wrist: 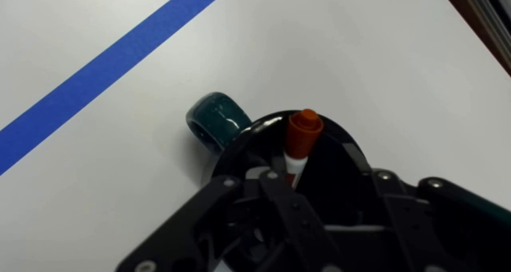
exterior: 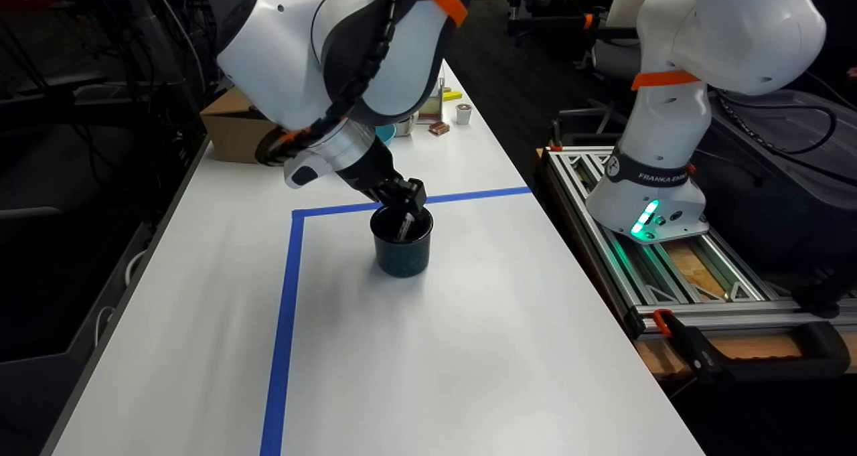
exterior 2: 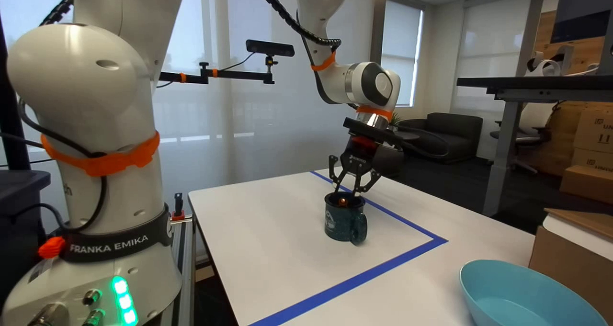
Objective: Move the marker from the cup to the table
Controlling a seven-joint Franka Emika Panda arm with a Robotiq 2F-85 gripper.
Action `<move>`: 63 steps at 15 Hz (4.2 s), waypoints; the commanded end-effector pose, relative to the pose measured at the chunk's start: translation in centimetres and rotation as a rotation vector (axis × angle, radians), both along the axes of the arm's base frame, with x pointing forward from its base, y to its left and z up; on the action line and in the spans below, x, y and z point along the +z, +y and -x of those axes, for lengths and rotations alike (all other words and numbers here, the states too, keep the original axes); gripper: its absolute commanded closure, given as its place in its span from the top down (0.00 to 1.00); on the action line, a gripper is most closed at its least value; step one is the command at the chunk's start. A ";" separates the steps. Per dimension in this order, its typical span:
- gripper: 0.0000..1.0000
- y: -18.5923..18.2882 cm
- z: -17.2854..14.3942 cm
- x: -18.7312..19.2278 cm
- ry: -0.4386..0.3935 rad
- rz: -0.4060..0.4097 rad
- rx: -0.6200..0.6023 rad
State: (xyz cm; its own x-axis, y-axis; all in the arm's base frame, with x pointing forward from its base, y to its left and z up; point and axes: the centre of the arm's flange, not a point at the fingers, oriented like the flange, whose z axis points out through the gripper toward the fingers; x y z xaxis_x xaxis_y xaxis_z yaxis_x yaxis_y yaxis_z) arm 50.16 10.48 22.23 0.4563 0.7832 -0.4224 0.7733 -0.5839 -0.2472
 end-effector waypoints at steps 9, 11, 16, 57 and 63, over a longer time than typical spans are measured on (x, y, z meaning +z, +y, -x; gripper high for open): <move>0.16 -1.4 0.7 -0.4 0.008 0.006 -0.008; 0.00 -1.4 0.7 -0.3 0.007 0.008 -0.007; 0.05 -1.0 0.8 0.9 -0.006 0.006 -0.001; 0.05 -16.9 4.3 6.3 -0.711 0.104 -0.136; 0.05 -15.2 3.6 2.8 -0.747 -0.013 -0.125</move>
State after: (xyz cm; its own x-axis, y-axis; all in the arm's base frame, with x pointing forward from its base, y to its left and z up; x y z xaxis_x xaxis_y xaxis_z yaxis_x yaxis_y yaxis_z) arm 46.02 -5.52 26.98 0.7196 0.6944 -0.0052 0.6594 -0.6810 0.3184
